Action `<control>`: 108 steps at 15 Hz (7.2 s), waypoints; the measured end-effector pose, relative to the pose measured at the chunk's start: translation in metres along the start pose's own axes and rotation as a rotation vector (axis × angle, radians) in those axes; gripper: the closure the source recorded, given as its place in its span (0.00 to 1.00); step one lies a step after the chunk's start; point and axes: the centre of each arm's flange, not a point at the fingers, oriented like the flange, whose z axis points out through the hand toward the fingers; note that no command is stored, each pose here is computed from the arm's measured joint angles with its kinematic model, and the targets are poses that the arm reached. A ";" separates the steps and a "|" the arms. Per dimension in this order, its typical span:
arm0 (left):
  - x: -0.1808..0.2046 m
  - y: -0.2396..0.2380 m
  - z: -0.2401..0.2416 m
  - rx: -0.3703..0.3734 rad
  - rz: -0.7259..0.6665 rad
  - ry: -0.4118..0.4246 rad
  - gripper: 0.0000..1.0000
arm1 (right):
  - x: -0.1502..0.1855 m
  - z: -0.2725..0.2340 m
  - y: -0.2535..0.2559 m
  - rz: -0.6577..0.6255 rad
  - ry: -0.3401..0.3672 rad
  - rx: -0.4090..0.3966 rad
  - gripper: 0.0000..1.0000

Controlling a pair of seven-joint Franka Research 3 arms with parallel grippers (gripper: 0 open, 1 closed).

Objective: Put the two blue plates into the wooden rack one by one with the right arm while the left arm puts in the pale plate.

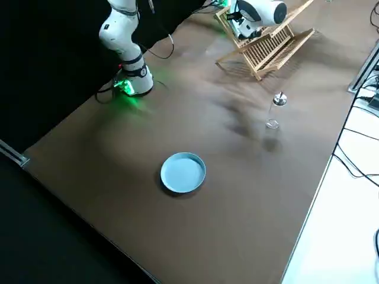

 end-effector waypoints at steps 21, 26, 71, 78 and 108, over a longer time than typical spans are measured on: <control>-0.109 -0.079 -0.177 0.277 0.319 0.656 0.00 | 0.109 -0.261 0.269 -0.289 0.404 -0.043 0.74; -0.108 -0.081 -0.179 0.272 0.310 0.663 0.00 | 0.194 -0.335 0.428 -0.402 0.721 -0.021 0.70; -0.143 -0.133 -0.196 0.207 0.298 0.750 0.00 | 0.343 -0.308 0.488 -0.590 0.526 -0.191 0.97; -0.141 -0.133 -0.195 0.208 0.296 0.745 0.00 | 0.181 -0.268 0.346 -0.547 -0.002 -0.242 0.97; -0.131 -0.133 -0.190 0.213 0.293 0.726 0.00 | -0.015 -0.003 0.018 -0.017 -0.006 -0.052 0.90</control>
